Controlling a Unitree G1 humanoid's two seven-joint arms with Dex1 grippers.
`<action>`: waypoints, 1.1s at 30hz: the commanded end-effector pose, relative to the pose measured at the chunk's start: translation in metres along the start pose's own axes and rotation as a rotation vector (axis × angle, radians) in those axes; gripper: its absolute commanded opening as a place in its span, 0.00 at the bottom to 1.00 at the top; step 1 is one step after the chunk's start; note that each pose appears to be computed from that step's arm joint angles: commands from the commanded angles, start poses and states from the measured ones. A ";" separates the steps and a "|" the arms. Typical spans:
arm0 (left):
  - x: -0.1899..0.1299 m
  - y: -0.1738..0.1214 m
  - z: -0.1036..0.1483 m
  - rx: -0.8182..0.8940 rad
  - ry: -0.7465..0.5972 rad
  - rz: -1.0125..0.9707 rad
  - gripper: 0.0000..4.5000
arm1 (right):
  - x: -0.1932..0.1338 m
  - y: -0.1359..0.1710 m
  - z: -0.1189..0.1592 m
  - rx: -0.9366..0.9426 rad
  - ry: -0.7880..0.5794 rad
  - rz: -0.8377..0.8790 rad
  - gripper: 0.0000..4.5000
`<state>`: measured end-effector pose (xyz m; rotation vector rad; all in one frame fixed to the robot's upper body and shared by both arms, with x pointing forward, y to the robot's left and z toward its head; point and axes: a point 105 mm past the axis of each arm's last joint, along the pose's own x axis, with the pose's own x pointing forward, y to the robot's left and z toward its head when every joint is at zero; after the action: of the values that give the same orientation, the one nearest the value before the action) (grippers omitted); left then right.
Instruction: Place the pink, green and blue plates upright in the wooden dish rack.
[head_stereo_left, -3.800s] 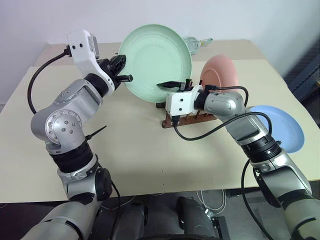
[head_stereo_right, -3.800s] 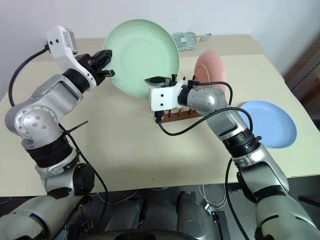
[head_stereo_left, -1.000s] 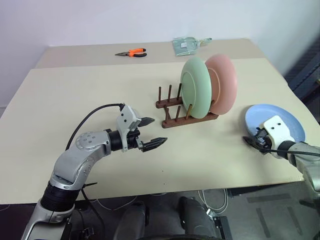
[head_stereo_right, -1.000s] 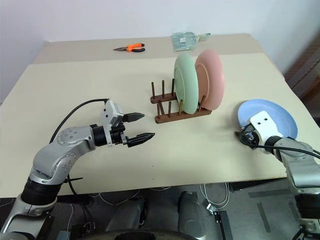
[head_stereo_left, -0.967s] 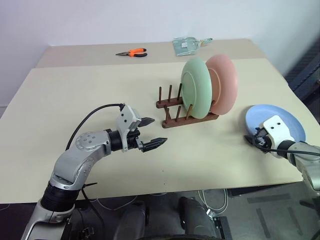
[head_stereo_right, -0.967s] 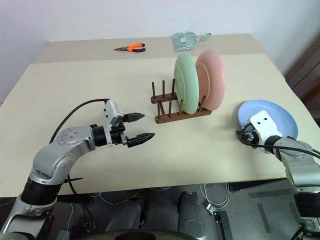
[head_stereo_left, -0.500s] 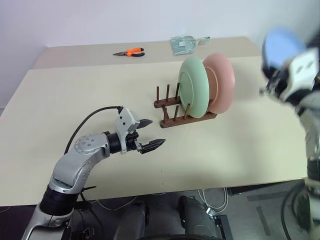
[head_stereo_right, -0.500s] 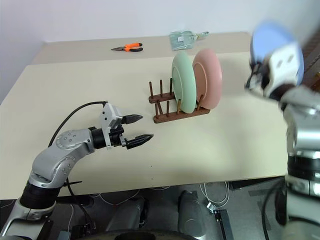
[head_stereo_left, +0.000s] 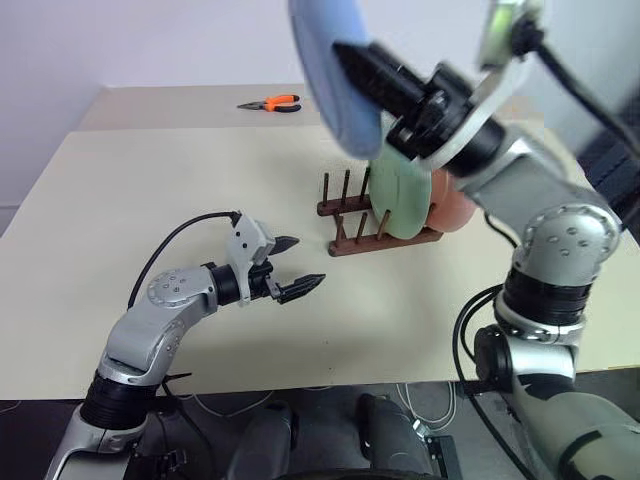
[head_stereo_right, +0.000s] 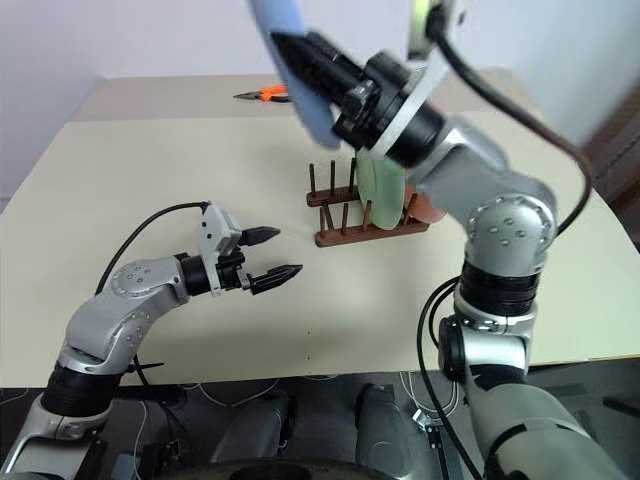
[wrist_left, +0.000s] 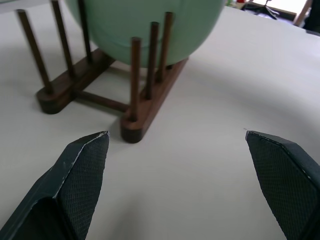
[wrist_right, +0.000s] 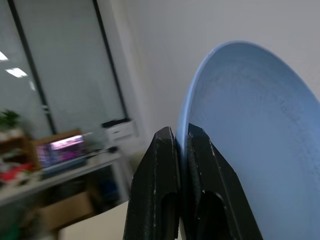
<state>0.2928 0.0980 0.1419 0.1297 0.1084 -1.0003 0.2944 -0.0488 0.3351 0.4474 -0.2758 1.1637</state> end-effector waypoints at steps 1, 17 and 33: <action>-0.007 -0.001 0.011 0.032 -0.042 0.015 1.00 | -0.001 -0.010 -0.002 0.118 -0.024 -0.072 0.01; -0.005 0.000 0.018 0.026 -0.066 0.012 1.00 | -0.015 -0.055 -0.030 0.387 -0.044 -0.398 0.16; -0.005 -0.002 0.017 0.021 -0.063 0.014 1.00 | -0.028 -0.070 -0.026 0.339 -0.060 -0.456 0.99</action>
<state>0.2917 0.1001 0.1500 0.1125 0.0773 -0.9835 0.3525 -0.0783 0.2764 0.8055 0.0276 0.7308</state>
